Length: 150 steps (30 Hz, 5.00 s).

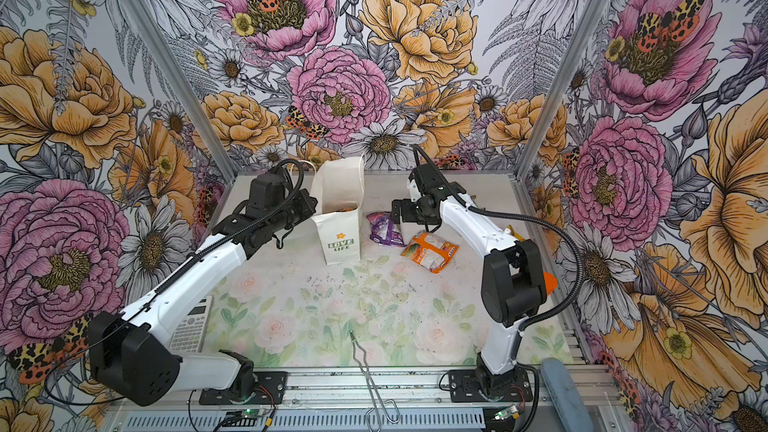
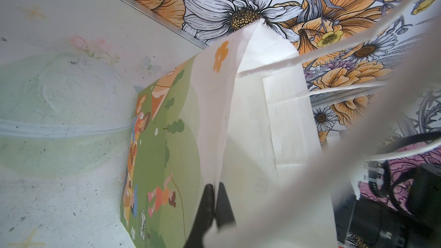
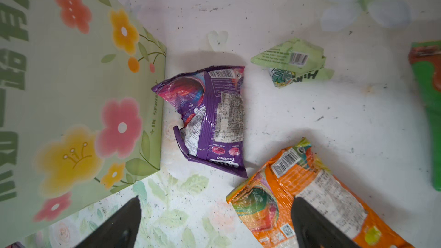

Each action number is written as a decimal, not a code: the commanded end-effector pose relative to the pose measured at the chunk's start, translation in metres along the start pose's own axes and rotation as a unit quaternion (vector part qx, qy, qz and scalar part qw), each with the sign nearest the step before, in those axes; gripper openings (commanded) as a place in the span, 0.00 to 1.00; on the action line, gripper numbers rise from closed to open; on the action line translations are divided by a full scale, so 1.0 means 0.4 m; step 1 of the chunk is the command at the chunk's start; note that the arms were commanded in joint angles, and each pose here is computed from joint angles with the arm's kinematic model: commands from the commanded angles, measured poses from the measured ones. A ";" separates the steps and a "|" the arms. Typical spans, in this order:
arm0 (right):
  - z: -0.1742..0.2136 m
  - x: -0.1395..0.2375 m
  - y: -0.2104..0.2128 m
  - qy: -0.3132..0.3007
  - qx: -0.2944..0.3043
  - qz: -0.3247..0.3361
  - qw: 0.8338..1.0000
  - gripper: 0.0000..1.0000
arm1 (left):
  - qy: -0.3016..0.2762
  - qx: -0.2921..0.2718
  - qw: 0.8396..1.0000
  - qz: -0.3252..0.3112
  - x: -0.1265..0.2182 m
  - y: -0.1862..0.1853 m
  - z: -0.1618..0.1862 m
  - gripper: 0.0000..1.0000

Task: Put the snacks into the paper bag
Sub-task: 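Move the right gripper down to the purple snack packet beside the bag, then close the right gripper on the purple packet and lift it, then carry the purple packet over the bag opening with the right gripper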

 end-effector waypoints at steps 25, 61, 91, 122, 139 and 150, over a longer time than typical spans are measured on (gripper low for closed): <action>-0.027 -0.264 0.050 0.032 0.029 0.047 0.998 1.00 | -0.015 0.009 1.000 0.014 0.012 -0.008 -0.017 0.00; 0.057 -0.365 0.032 0.073 0.077 0.114 0.988 0.52 | -0.013 0.011 1.000 0.013 0.012 -0.007 -0.013 0.00; -0.145 0.019 0.069 -0.069 0.006 -0.036 0.997 0.00 | -0.014 0.010 1.000 0.015 0.014 -0.006 -0.016 0.00; -0.286 0.561 0.499 -0.354 0.097 -0.225 0.902 0.00 | -0.019 0.012 1.000 0.020 0.021 -0.018 -0.011 0.00; -0.275 0.326 0.547 -0.293 0.052 -0.223 0.928 0.00 | -0.018 0.010 1.000 0.019 0.020 -0.014 -0.010 0.00; -0.235 0.214 0.536 -0.241 0.052 -0.190 0.950 0.00 | -0.014 0.011 0.999 0.026 0.016 -0.015 -0.005 0.00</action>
Point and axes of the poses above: each gripper's point midway between its finger pads, its own x axis back along the fingers, its own y axis along the line the jaws close on, z = x × y, the point moved 3 cm from there along x, back along the fingers, and after that the axes turned 2 degrees about x, right-handed, at the moved point
